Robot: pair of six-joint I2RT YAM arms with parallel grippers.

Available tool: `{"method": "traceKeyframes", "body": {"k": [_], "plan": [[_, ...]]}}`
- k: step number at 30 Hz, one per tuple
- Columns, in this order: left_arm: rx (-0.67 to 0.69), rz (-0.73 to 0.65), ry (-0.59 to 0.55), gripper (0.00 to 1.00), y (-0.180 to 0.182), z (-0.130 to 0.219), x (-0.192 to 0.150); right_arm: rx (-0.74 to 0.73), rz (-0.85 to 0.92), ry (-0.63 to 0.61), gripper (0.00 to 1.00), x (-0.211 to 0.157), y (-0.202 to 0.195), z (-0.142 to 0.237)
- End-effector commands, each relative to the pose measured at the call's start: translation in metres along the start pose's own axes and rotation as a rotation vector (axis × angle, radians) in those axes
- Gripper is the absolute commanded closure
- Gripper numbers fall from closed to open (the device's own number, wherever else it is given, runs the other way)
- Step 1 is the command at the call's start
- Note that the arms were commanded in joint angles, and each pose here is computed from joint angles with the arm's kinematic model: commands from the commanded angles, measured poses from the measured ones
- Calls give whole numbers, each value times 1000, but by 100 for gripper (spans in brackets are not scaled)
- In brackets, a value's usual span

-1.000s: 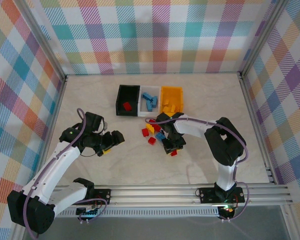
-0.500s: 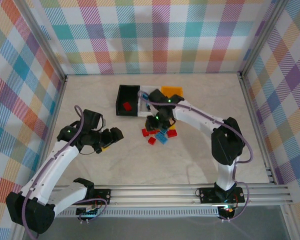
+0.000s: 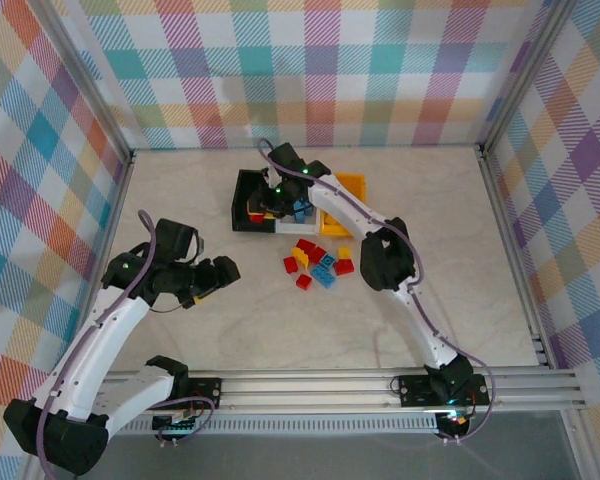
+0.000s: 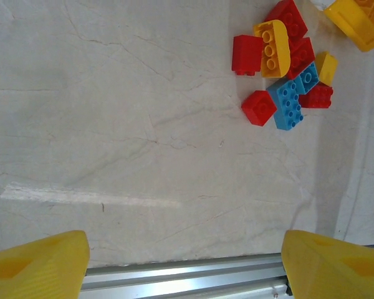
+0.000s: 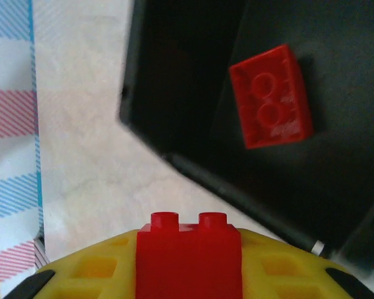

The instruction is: Sort the legos into containers by color

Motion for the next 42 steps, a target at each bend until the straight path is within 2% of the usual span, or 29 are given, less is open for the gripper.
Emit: {"method": "traceKeyframes", "body": {"k": [1, 3, 9, 14, 17, 23, 28, 36, 42], "plan": [[49, -21, -2, 19, 4, 11, 0, 74, -69, -79, 63, 25, 3, 11], [57, -23, 4, 19, 4, 11, 1, 95, -63, -107, 54, 32, 4, 14], [46, -20, 17, 19, 0, 4, 5, 101, -10, -132, 40, 35, 21, 41], [14, -16, 21, 19, -8, -7, 11, 45, 35, -129, 38, 25, 35, 78], [7, -18, 25, 19, -10, -12, 14, -40, 45, -79, 39, 4, 33, 100], [-15, -3, 25, 19, -10, -24, 16, -210, 69, 95, 41, -75, 7, 123], [-35, 15, 29, 19, -12, -29, 17, -295, 100, 182, 44, -114, -16, 120], [-41, 24, 31, 19, -15, -26, 18, -377, 208, 307, 47, -130, -33, 78], [-24, 24, 30, 19, -10, -22, 14, -389, 247, 347, 50, -134, -37, 55]]}}
Point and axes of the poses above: each hand's point on the last joint's axis, 136 mm out from that joint toward the fingers, its own z axis back along the fingers, its own y axis along the line the jaws close on, x = y × z, the point moved 6 cm from there along z, back along the fingers, and after that the axes turned 9 degrees about z, right-handed, at the moved point
